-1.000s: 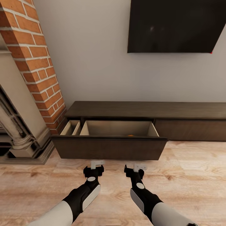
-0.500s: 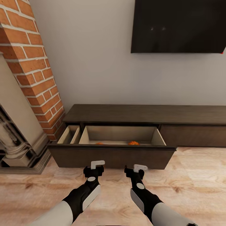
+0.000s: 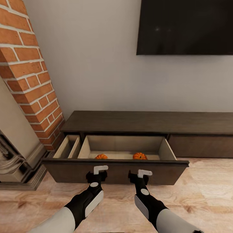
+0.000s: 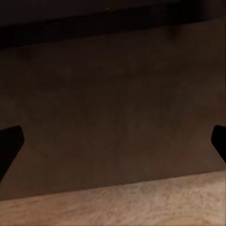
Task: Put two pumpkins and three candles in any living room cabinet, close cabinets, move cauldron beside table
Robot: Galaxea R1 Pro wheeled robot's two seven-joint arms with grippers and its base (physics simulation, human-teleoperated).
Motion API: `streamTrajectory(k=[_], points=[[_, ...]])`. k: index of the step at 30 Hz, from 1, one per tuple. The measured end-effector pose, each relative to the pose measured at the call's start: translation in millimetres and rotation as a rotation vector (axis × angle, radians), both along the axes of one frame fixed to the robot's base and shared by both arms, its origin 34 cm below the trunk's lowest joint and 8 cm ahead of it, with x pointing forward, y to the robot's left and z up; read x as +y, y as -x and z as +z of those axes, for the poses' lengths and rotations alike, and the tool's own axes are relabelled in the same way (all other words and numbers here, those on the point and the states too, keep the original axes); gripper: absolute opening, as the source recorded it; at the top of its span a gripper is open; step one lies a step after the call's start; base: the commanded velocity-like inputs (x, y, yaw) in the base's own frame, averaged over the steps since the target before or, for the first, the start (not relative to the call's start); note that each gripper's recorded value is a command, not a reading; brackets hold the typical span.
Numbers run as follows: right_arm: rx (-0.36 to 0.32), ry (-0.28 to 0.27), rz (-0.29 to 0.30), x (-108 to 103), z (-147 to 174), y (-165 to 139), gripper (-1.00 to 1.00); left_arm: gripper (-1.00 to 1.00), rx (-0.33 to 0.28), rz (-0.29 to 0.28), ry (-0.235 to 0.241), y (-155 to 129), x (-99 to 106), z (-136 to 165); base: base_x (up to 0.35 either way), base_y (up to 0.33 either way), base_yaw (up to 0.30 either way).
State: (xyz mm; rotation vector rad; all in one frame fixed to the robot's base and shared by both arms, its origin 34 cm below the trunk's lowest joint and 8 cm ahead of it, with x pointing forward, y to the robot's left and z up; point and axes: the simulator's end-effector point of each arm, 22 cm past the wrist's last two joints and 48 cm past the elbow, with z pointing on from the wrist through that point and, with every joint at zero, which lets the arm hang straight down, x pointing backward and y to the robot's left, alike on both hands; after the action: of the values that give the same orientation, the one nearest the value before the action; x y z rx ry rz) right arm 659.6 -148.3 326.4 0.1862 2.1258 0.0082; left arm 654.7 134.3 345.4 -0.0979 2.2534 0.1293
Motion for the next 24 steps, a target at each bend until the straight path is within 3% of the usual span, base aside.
streamTrajectory(k=[12,24], points=[[0.000,0.000,0.000,0.0,-0.1,-0.2,1.00,1.00,0.000,0.000,-0.001,0.0,0.5,-0.3,0.074,0.000,0.000],[0.002,-0.001,-0.002,-0.3,-0.6,0.4,1.00,1.00,0.000,0.000,-0.001,-0.1,0.7,-0.2,0.188,0.000,0.000]])
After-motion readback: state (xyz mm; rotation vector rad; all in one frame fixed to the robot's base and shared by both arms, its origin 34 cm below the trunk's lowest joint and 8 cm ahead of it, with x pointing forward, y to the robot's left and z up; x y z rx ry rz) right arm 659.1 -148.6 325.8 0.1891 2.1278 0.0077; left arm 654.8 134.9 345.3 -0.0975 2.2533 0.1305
